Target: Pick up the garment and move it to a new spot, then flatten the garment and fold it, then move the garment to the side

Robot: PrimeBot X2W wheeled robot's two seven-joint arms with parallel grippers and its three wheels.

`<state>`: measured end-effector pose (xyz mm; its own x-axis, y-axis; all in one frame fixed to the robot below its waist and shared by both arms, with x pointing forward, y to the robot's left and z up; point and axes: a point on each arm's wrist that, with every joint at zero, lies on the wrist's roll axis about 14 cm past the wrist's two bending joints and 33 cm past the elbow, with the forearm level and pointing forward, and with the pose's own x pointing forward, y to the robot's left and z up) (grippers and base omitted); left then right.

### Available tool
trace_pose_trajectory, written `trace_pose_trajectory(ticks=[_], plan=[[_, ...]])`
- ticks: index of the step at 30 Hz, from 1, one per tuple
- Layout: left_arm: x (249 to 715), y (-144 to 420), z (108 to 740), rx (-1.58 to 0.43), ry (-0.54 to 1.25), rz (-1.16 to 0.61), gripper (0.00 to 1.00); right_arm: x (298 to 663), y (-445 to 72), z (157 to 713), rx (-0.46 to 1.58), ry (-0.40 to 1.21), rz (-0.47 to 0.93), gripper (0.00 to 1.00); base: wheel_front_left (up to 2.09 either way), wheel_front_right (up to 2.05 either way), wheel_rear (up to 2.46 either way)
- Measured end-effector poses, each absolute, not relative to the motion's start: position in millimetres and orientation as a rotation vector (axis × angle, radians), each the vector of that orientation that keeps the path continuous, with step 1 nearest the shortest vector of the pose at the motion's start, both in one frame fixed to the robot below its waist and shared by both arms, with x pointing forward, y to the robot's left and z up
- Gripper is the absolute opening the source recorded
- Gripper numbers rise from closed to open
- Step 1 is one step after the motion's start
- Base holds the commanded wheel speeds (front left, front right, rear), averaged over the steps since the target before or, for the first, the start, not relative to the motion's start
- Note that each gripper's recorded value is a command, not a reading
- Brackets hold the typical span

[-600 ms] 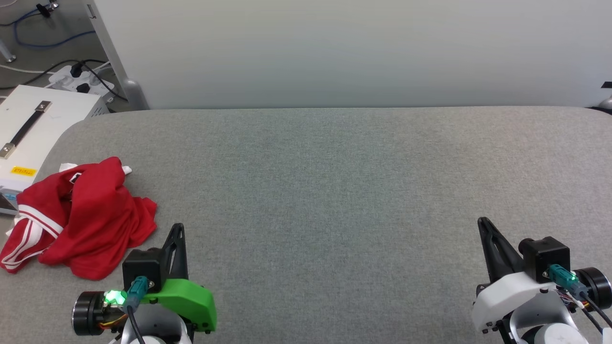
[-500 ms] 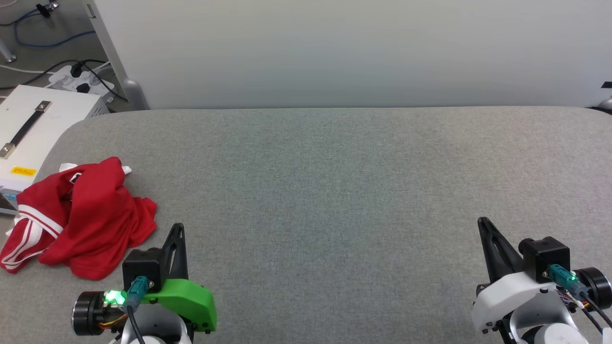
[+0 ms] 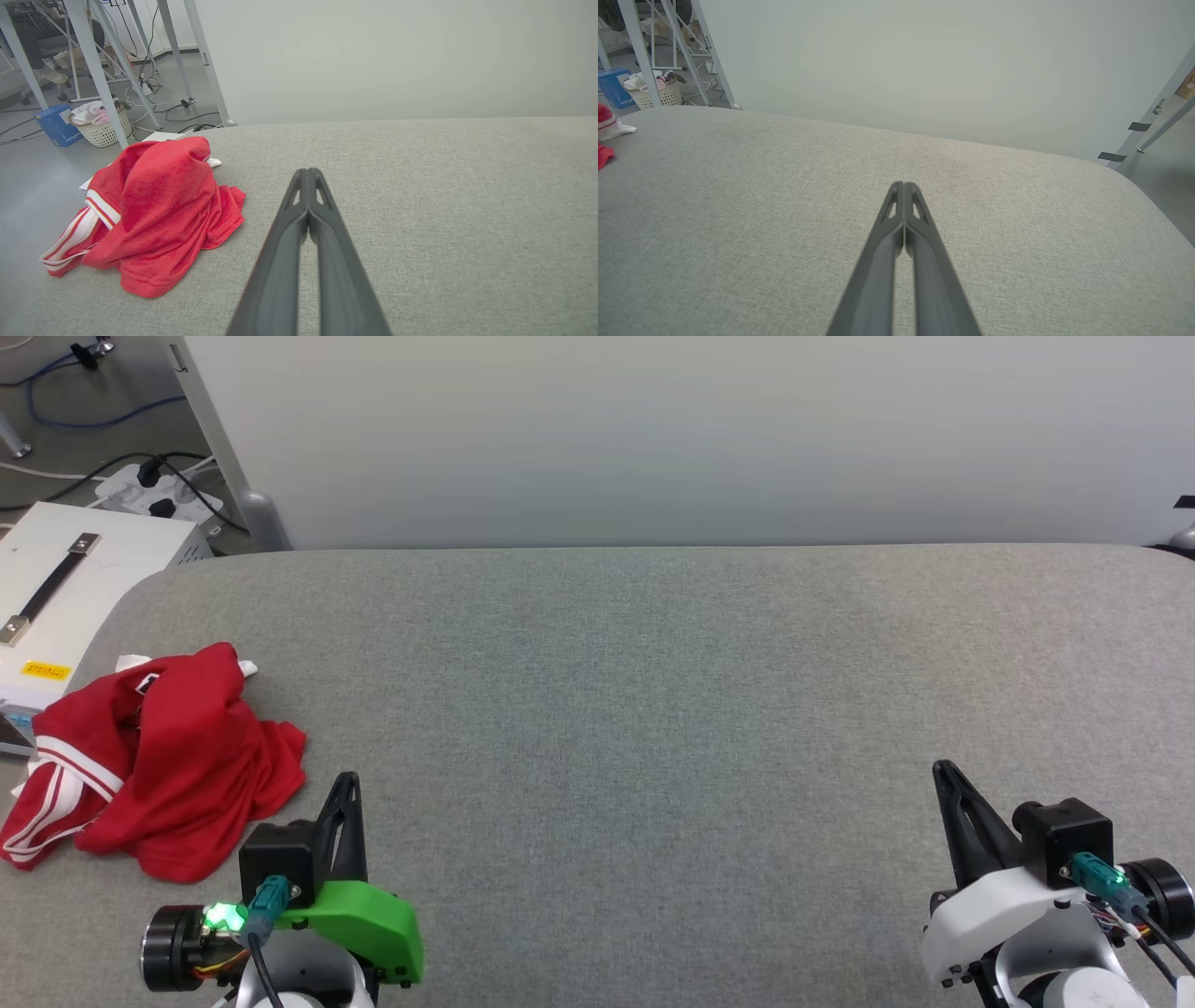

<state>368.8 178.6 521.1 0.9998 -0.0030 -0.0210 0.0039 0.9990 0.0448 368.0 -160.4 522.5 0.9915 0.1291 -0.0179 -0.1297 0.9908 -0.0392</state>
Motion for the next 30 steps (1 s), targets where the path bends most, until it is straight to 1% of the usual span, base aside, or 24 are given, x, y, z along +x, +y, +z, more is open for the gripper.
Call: trace_pose_trajectory(ticks=[19, 20, 30], plan=[[368.8, 178.5, 521.2, 0.045, 0.021, -0.004, 0.0, 368.0, -160.4, 522.5, -0.04, 0.015, 0.13, 0.0, 0.0, 0.0, 0.0], [368.7, 178.5, 521.1, 0.045, 0.021, -0.004, 1.0, 368.0, -160.4, 522.4, -0.04, 0.015, 0.13, 1.0, 0.0, 0.0, 0.0], [368.7, 178.5, 520.7, 0.044, 0.021, -0.003, 1.0, 368.0, -161.8, 522.6, -0.036, 0.014, 0.126, 1.0, 0.0, 0.0, 0.0]])
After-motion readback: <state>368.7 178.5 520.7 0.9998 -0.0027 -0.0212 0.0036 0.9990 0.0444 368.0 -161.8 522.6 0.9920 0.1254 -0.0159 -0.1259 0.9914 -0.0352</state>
